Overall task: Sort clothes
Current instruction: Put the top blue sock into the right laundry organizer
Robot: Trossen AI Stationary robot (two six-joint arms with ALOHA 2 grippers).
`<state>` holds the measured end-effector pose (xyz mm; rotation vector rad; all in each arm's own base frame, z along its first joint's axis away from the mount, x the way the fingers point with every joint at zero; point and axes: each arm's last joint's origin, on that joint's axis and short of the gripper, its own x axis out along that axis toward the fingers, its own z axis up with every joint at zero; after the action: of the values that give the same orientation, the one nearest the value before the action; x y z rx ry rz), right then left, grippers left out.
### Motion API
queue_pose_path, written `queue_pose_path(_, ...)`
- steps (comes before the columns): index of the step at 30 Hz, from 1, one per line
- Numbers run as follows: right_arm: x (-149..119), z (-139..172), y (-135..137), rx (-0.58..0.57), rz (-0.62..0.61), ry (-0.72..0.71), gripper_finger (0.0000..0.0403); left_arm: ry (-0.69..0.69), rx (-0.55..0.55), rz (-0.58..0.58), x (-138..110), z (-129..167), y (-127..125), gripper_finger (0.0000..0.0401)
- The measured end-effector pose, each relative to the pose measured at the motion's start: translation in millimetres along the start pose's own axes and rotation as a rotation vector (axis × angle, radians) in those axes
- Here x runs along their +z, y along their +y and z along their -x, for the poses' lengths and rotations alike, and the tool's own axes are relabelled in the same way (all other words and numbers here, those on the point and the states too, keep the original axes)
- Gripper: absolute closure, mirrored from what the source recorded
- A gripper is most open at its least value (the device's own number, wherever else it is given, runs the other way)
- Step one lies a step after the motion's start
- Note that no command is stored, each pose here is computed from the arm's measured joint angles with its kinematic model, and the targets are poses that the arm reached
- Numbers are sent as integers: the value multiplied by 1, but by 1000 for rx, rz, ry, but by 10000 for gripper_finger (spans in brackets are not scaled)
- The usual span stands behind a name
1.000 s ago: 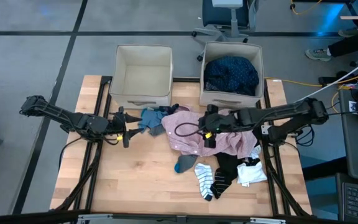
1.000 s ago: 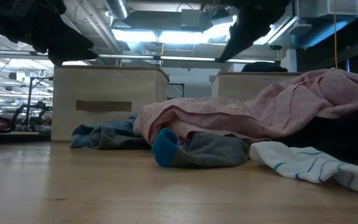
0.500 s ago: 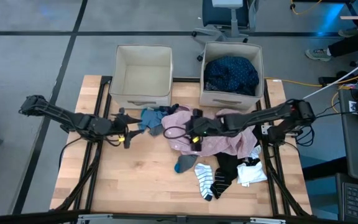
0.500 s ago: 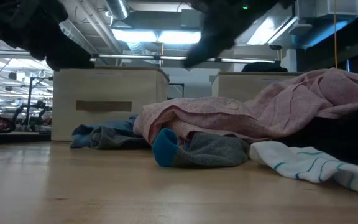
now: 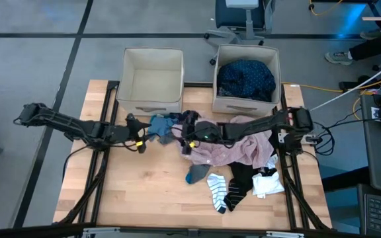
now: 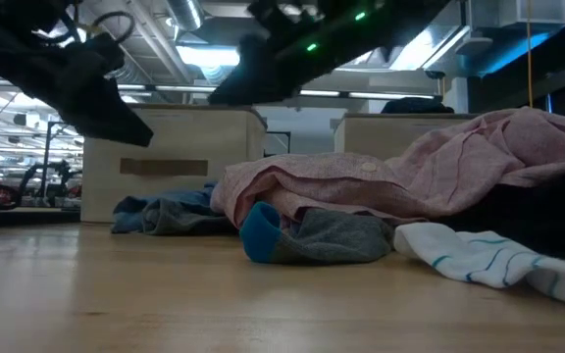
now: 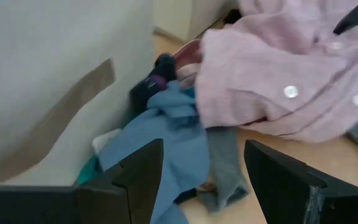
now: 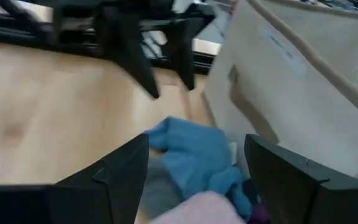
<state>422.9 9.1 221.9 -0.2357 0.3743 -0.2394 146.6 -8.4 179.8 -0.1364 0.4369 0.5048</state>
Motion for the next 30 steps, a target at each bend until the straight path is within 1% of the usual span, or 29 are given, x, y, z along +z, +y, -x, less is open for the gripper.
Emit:
queue_pose_path(4, -3, -25, -7, -58, -64, 61, 137, 34, 34, 16, -3, -2, 4, 184)
queue_pose_path(8, -7, -47, -15, -102, -139, 139, 137, 39, 40, 14, -3, -2, 5, 184)
queue_pose_path(11, -14, -62, -21, -123, -197, 192, 137, 39, 40, 15, -3, -2, 5, 184)
queue_pose_path(14, -27, -74, -25, -127, -224, 228, 138, 39, 40, 12, -3, -2, 5, 184)
queue_pose_path(17, -38, -82, -27, -128, -245, 249, 151, 41, 40, 8, -3, -2, 5, 184)
queue_pose_path(21, -51, -90, -28, -132, -244, 280, 186, 41, 40, 4, -4, -2, 5, 184)
queue_pose_path(24, -55, -91, -27, -131, -240, 294, 223, 41, 40, 3, -3, -2, 5, 184)
queue_pose_path(27, -54, -91, -27, -130, -230, 289, 269, 41, 40, 3, -3, -2, 5, 184)
queue_pose_path(30, -55, -91, -27, -130, -201, 293, 324, 41, 40, 2, -3, -2, 5, 184)
